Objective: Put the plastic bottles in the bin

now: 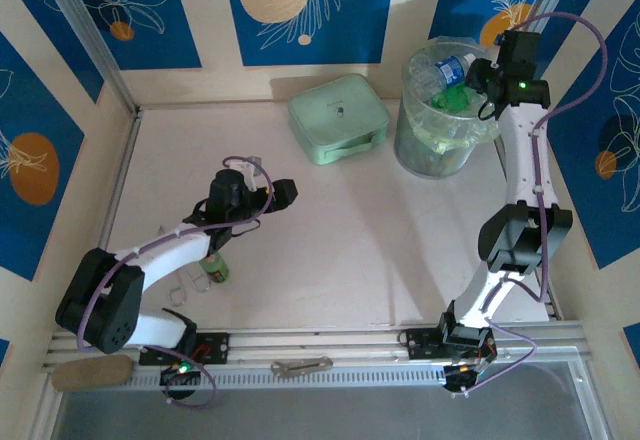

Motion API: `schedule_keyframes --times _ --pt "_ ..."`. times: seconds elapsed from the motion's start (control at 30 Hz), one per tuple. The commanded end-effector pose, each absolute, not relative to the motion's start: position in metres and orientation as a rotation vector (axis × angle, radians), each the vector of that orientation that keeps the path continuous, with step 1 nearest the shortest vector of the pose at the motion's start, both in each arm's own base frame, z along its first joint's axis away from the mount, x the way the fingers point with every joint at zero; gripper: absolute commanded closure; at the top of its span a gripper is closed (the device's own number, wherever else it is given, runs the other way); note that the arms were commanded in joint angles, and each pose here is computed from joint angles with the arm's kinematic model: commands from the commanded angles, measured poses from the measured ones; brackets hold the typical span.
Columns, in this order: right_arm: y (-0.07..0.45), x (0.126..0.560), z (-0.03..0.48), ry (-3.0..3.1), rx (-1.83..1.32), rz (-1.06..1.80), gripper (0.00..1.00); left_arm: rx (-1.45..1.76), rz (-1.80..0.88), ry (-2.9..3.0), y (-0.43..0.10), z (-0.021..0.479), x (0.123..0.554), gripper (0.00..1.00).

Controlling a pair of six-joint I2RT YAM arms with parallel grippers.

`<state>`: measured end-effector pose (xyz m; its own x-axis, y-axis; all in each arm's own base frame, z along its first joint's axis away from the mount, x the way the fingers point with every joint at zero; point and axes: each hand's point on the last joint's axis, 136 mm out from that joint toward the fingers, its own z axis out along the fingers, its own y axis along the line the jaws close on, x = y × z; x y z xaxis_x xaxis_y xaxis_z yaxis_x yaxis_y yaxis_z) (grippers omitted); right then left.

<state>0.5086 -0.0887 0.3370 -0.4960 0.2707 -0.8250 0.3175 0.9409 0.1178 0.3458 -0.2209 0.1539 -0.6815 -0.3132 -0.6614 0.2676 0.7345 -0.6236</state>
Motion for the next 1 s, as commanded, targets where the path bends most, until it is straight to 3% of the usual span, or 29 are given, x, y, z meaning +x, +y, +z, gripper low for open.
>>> schedule_keyframes --times 0.0,0.37,0.63,0.77,0.97 --pt "-0.086 0.509 0.326 2.179 0.423 -0.049 0.47 0.002 -0.933 2.112 -0.227 0.163 0.347 0.01" --pt "-0.082 0.516 0.301 2.269 0.427 -0.071 0.42 -0.002 -0.925 2.112 -0.224 0.163 0.345 0.01" --pt "-0.075 0.51 0.331 2.202 0.376 -0.126 0.14 -0.002 -0.921 2.11 -0.223 0.163 0.344 0.01" --pt "-0.074 0.505 0.356 2.146 0.365 -0.15 0.07 -0.007 -0.921 2.105 -0.222 0.164 0.343 0.01" --pt "-0.072 0.493 0.384 2.086 0.345 -0.139 0.04 -0.014 -0.915 2.107 -0.22 0.162 0.342 0.01"
